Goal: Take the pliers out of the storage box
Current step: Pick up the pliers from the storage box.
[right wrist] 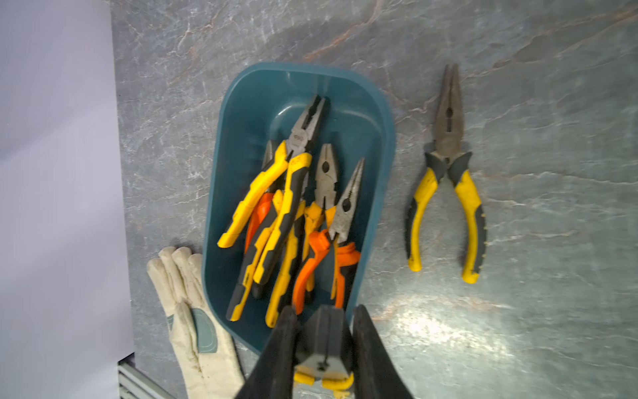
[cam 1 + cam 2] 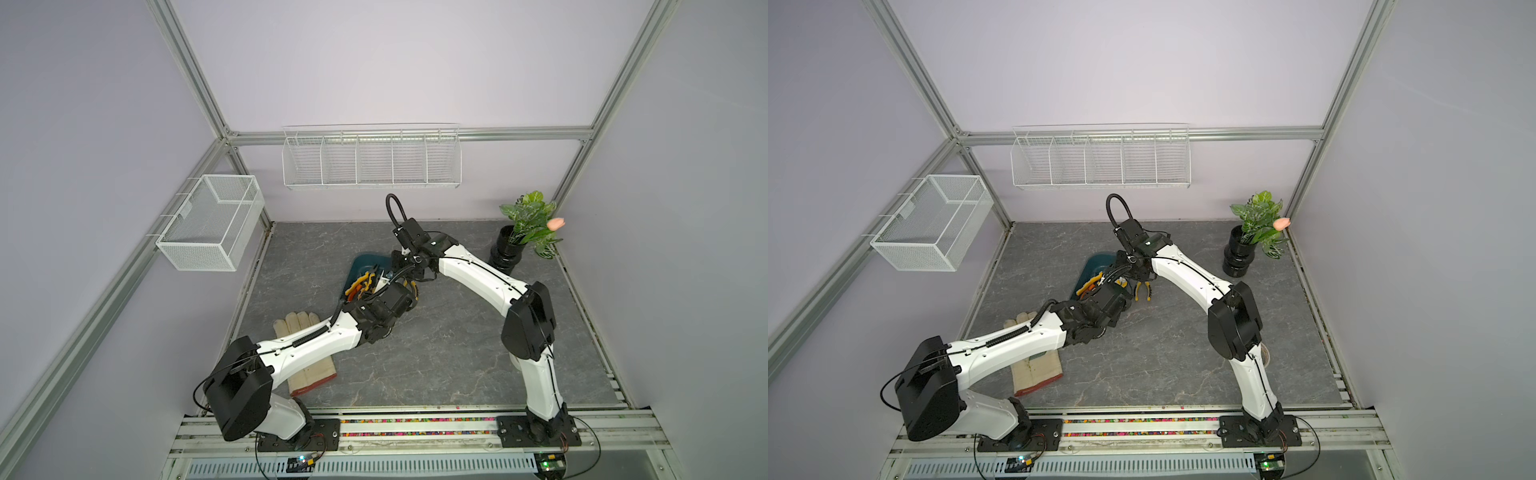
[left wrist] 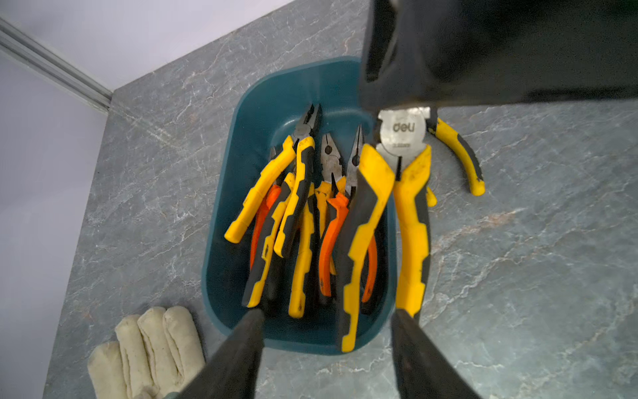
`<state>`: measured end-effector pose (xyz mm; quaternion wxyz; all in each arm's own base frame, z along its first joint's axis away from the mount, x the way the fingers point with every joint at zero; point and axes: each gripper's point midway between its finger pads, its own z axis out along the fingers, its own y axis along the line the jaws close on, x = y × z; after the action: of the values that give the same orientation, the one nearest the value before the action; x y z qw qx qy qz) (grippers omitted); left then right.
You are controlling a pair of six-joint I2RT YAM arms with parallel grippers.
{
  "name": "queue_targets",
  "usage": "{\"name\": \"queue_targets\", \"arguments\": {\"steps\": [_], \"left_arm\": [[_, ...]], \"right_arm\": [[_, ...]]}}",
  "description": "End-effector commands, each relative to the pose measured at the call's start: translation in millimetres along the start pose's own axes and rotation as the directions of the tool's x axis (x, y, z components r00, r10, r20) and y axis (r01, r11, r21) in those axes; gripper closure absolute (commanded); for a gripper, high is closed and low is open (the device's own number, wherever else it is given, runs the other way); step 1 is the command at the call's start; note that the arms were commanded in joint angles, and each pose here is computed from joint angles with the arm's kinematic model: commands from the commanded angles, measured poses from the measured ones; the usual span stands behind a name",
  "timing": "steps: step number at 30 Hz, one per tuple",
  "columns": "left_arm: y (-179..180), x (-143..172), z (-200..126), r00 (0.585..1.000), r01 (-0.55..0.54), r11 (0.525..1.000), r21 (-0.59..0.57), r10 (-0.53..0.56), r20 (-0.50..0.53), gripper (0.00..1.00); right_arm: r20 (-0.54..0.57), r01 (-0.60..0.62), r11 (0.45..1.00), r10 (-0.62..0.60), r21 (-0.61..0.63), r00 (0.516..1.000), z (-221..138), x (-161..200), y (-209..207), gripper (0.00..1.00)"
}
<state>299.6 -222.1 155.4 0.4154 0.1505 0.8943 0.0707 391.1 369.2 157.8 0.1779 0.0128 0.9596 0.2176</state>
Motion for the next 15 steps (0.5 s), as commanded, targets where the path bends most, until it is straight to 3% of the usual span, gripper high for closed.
{"name": "queue_targets", "arguments": {"steps": [1,15], "left_arm": [[10,-51,-18,0.978,0.151,0.989,0.007,-0.15,0.144,0.33],[48,-40,-34,0.971,0.182,0.976,-0.12,-0.159,0.18,0.31]], "right_arm": [[-0.038,0.066,0.998,-0.065,0.024,0.997,-25,17,-5,0.93],[0.066,0.085,0.996,-0.087,0.035,0.994,-93,16,-35,0.94]]}}
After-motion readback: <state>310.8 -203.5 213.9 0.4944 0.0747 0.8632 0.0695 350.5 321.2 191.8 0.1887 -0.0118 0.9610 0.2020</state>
